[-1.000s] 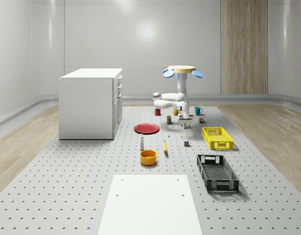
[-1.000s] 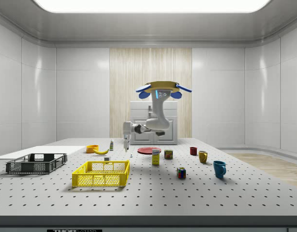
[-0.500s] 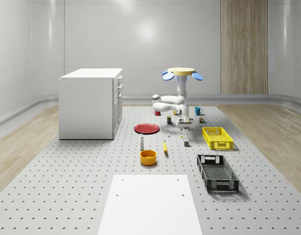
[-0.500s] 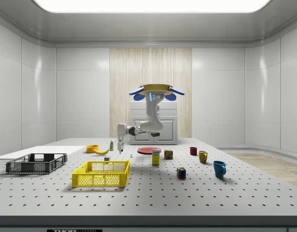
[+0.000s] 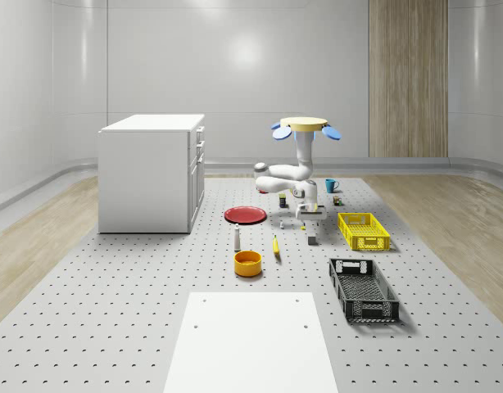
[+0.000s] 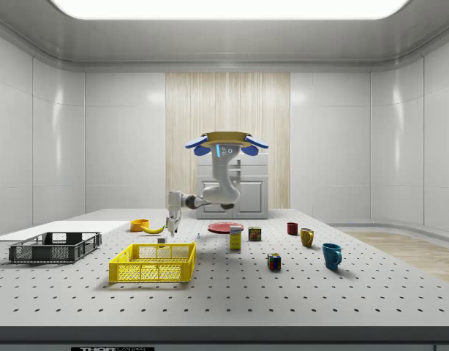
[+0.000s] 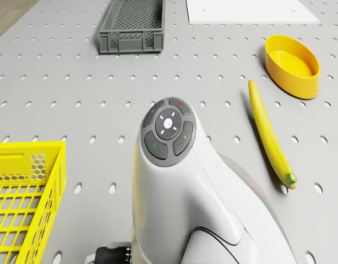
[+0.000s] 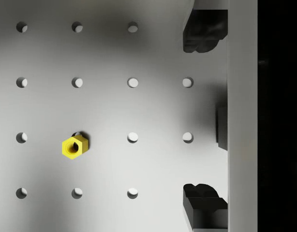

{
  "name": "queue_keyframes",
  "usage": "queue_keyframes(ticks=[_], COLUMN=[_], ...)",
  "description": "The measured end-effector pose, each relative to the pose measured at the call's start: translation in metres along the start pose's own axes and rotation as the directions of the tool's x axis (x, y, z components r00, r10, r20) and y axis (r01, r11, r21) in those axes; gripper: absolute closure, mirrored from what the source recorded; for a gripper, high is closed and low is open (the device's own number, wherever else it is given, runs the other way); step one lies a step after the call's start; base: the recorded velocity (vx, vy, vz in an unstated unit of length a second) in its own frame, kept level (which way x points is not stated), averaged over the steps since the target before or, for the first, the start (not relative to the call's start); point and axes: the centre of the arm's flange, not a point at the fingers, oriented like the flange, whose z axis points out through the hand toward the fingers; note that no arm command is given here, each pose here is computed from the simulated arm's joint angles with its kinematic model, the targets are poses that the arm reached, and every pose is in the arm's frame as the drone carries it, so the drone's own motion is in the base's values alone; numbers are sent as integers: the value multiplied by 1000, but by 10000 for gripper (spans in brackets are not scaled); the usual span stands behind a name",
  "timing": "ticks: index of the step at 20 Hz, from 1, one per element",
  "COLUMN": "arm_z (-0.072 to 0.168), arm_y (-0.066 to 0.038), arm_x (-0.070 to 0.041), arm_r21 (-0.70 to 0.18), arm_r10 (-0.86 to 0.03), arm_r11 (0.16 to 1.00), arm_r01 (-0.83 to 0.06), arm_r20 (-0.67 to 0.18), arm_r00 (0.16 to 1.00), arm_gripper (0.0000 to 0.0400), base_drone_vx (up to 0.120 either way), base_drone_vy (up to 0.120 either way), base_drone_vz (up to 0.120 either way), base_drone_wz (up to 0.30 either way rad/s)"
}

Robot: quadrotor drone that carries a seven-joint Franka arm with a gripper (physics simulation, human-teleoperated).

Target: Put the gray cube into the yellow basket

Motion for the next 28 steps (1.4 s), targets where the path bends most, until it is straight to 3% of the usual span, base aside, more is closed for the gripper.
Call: queue_keyframes(ticks=[7,13,20,28], arm_z=[0,0,1,20], arm_y=[0,0,0,1], arm_x=[0,0,0,1], arm_r21=[0,0,0,0], arm_r10=[0,0,0,0], arm_r11=[1000,1000,1000,1000], arm_r01=[0,0,0,0], arm_r20=[0,0,0,0], arm_r00=[1000,1000,1000,1000], arm_gripper=[0,0,0,0], base_drone_vx=[120,120,6,0], base_drone_vy=[-51,27,0,0], base_drone_vz=[0,0,-29,0], base_drone_wz=[0,0,0,0])
